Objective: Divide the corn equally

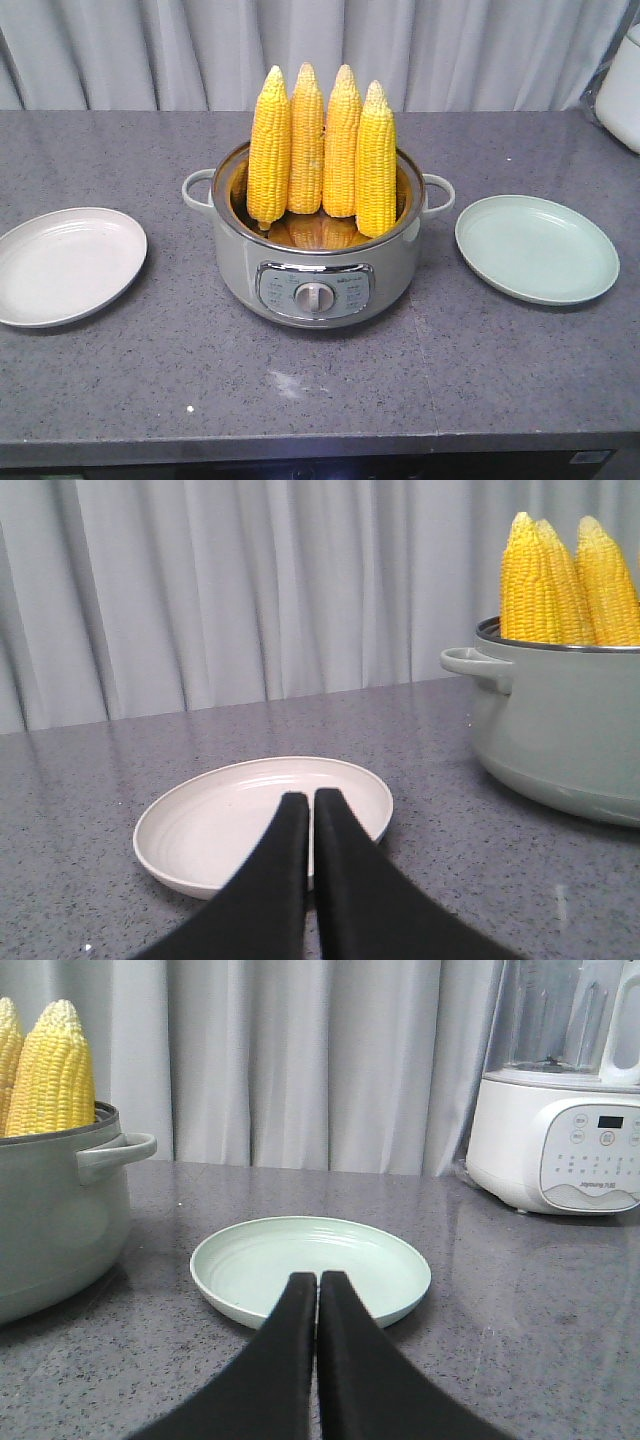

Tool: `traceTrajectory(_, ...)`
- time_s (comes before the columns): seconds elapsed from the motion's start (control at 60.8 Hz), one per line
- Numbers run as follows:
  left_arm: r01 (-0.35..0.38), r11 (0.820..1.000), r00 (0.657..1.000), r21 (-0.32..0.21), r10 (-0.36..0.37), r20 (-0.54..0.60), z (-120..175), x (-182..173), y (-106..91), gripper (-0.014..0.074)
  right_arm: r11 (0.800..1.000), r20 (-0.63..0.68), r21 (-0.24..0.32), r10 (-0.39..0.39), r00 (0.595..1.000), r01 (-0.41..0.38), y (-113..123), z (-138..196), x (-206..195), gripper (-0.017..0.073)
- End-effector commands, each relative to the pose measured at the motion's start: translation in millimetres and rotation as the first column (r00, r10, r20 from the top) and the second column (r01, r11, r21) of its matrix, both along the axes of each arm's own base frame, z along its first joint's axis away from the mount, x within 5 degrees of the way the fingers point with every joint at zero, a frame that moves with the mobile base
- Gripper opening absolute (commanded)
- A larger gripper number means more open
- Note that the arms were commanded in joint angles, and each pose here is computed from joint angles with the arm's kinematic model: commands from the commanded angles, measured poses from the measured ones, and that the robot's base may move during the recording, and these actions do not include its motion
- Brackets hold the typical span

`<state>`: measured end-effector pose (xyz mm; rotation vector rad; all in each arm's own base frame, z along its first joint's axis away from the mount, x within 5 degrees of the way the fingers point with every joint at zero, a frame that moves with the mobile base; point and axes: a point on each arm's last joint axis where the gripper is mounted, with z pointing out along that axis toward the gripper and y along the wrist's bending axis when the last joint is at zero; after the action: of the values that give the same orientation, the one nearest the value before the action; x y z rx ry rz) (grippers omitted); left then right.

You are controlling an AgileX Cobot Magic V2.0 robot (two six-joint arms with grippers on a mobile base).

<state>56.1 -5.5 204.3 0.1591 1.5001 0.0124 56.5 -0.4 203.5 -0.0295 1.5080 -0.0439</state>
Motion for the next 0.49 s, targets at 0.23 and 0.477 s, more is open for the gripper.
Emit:
traceTrajectory(0.23,0.008,1.0,0.997,-0.028,-0.006,0.076,4.1,-1.3,-0.2,-0.0007,1.0,0.074,-0.011,-0.002,0.997,0.003,-0.1,3.8,-0.7,-0.001)
traceTrajectory(0.477,0.008,1.0,0.997,-0.028,-0.006,0.076,4.1,-1.3,-0.2,-0.0007,1.0,0.074,-0.011,-0.002,0.997,0.003,-0.1,3.8,-0.7,-0.001)
